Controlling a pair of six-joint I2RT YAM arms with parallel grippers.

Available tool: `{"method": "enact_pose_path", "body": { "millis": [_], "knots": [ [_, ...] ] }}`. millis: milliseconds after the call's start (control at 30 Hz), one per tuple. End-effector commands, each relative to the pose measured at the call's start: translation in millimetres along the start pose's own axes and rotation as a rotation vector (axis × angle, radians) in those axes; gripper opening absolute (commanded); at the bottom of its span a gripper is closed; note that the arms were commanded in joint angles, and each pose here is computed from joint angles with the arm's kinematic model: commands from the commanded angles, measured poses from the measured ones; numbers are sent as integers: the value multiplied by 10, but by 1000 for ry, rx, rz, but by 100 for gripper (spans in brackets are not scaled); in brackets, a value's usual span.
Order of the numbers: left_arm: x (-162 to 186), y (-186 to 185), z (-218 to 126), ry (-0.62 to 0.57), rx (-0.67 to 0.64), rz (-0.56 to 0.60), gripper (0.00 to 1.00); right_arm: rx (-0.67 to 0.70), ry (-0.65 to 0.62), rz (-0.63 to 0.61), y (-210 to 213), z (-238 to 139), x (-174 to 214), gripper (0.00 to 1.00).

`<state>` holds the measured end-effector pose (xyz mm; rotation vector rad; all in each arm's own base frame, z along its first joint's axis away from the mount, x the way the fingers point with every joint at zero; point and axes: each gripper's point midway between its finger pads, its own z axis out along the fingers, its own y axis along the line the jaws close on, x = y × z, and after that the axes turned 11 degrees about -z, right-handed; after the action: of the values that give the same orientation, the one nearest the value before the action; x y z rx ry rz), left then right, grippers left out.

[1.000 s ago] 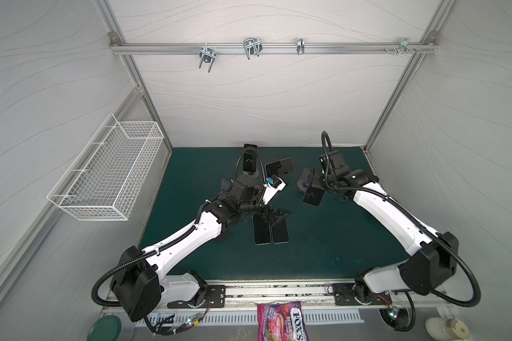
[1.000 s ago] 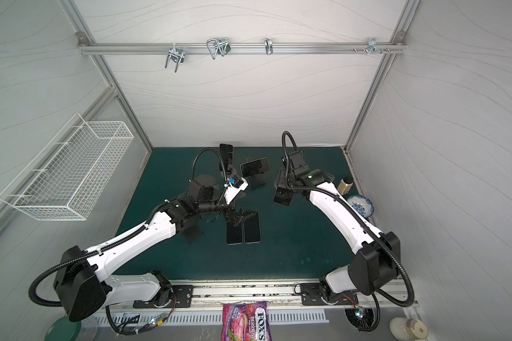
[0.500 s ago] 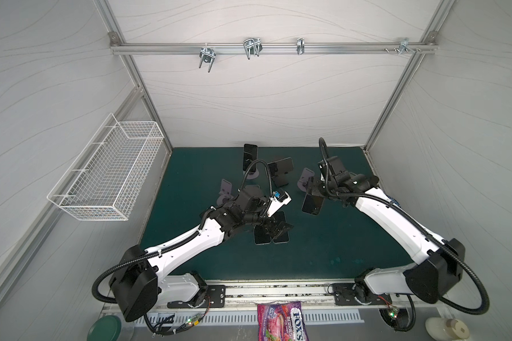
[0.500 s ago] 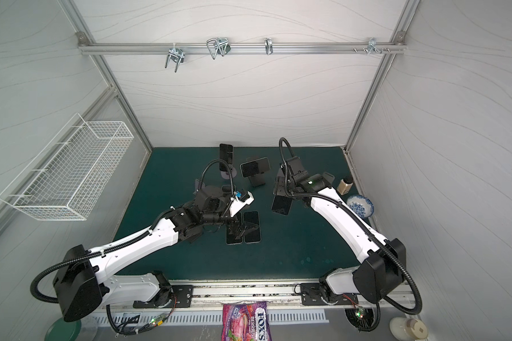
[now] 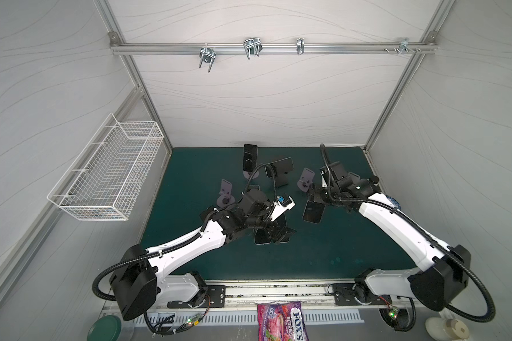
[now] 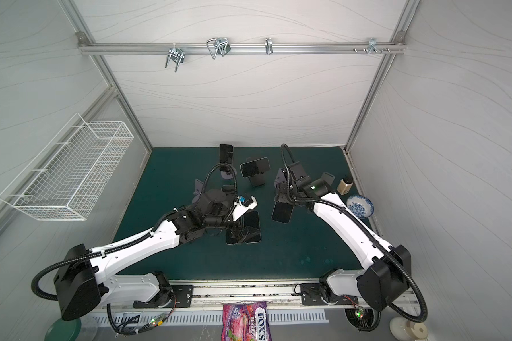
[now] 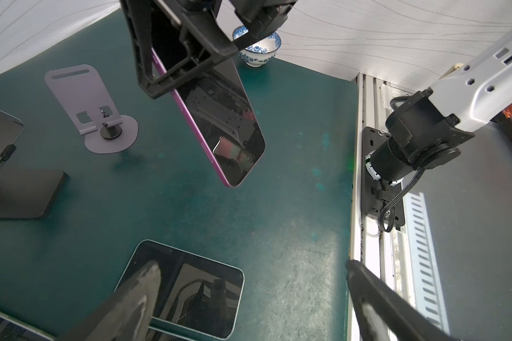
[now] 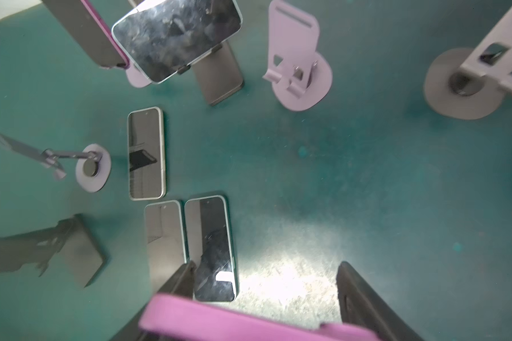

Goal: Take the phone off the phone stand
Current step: 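Carry the pink-edged phone toward the flat phones while the left gripper holds still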

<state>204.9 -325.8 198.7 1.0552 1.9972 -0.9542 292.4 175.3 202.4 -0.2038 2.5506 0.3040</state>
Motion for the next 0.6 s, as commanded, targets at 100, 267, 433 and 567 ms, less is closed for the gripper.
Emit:
{"method": "enact_pose_path", "body": {
  "millis": [100,267,433,567],
  "knots": [
    [-86,-61,-2,-28,6,42,99,-60,32,-26,89,-77,118,63],
    [-97,-64,1,-32,1,45,99,-72,65,-41,103,-22,193,63],
    [-66,-93,24,-23,5,53,99,-94,77,-25,149,-45,196,63],
    [-68,-128,31,-24,13,61,99,-102,92,-9,161,-35,230,63]
  ]
}}
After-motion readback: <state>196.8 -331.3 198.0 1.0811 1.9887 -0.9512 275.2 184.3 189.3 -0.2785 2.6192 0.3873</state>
